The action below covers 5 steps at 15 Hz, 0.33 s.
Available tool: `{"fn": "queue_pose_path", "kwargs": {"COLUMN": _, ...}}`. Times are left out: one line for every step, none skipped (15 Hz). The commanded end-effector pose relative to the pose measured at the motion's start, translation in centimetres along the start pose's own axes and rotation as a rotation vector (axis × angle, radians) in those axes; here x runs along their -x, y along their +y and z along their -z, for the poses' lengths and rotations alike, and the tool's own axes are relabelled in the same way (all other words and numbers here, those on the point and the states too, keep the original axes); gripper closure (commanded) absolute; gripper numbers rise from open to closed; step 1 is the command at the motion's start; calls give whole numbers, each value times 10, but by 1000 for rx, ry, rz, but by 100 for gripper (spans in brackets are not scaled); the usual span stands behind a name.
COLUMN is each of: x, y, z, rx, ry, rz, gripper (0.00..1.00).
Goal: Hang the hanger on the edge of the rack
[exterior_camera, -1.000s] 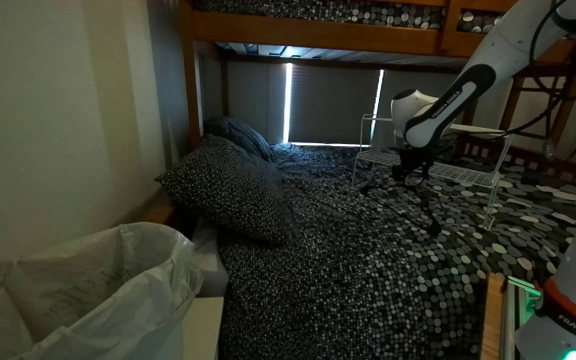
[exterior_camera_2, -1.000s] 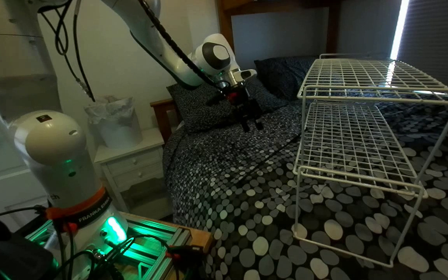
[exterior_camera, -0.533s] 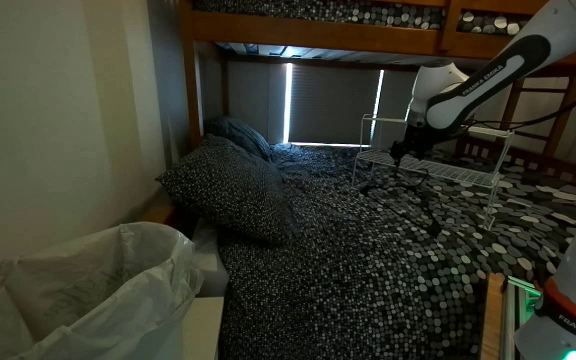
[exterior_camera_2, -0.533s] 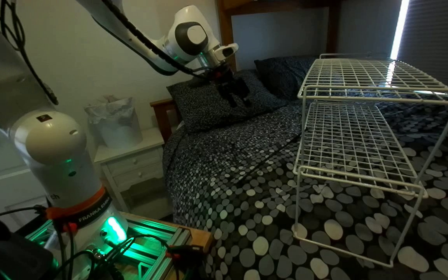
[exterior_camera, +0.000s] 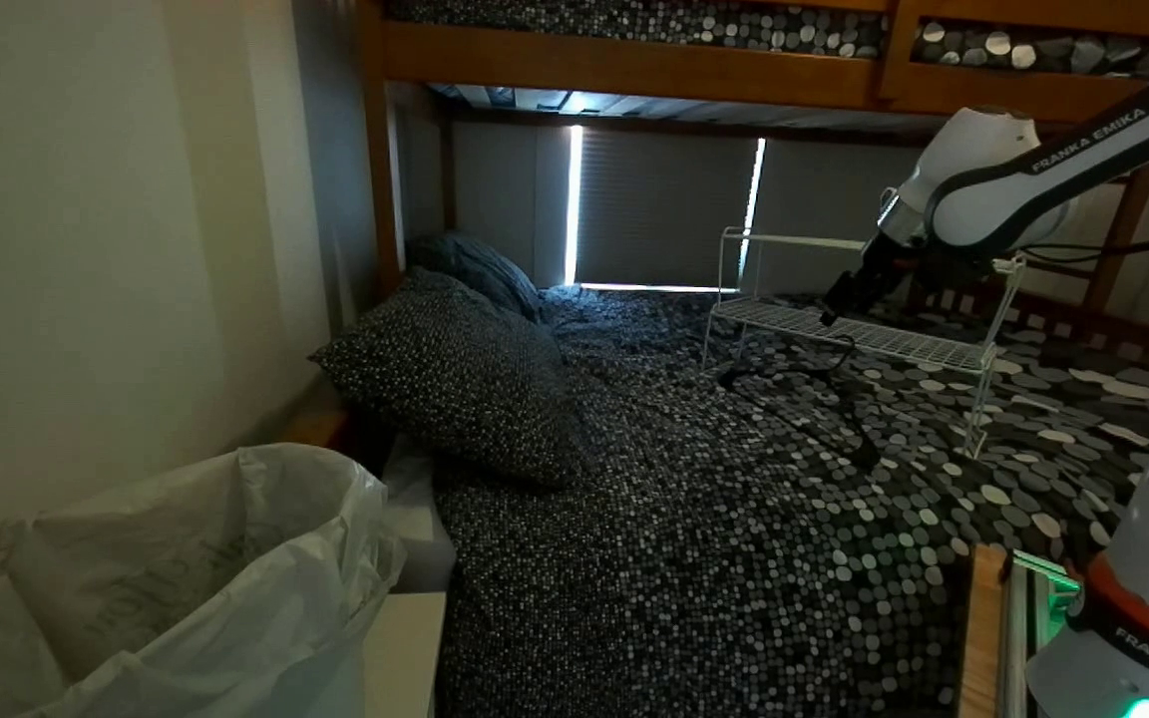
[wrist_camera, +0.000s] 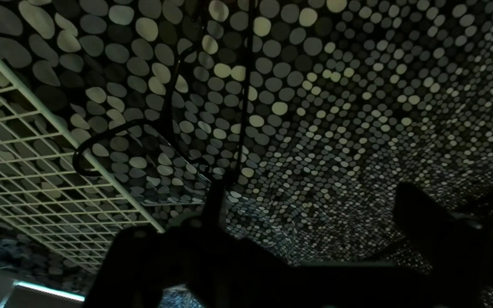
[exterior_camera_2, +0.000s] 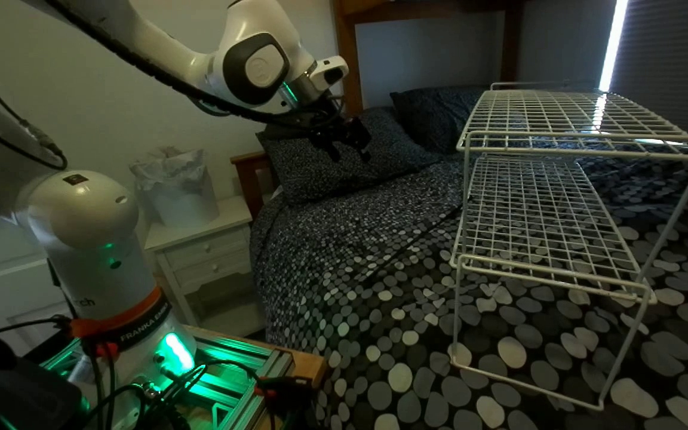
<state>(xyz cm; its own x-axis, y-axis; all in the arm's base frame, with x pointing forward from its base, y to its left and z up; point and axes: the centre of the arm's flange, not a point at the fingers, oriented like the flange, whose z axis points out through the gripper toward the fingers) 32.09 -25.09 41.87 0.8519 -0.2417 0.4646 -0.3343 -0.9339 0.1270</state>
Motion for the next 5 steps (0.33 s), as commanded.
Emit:
{"fn": "queue_pose_path", "kwargs": {"x": 2, "y": -1, "z": 2, "rx": -6, "ry": 6, "rz": 3, "gripper": 0}}
{"fn": "queue_pose_path", "kwargs": {"x": 2, "y": -4, "z": 3, "rx": -11, "ry": 9, "rz": 7, "gripper": 0}}
{"fn": "queue_pose_path", "kwargs": {"x": 2, "y": -5, "z": 3, "rx": -13, "ry": 9, "rz": 10, "gripper": 0}}
{"fn": "queue_pose_path", "kwargs": {"x": 2, "y": -6, "z": 3, "rx": -14, "ry": 9, "rz": 12, "gripper": 0}}
{"fn": "queue_pose_path", "kwargs": {"x": 1, "y": -7, "z": 3, "rx": -15, "ry": 9, "rz": 14, "gripper": 0}}
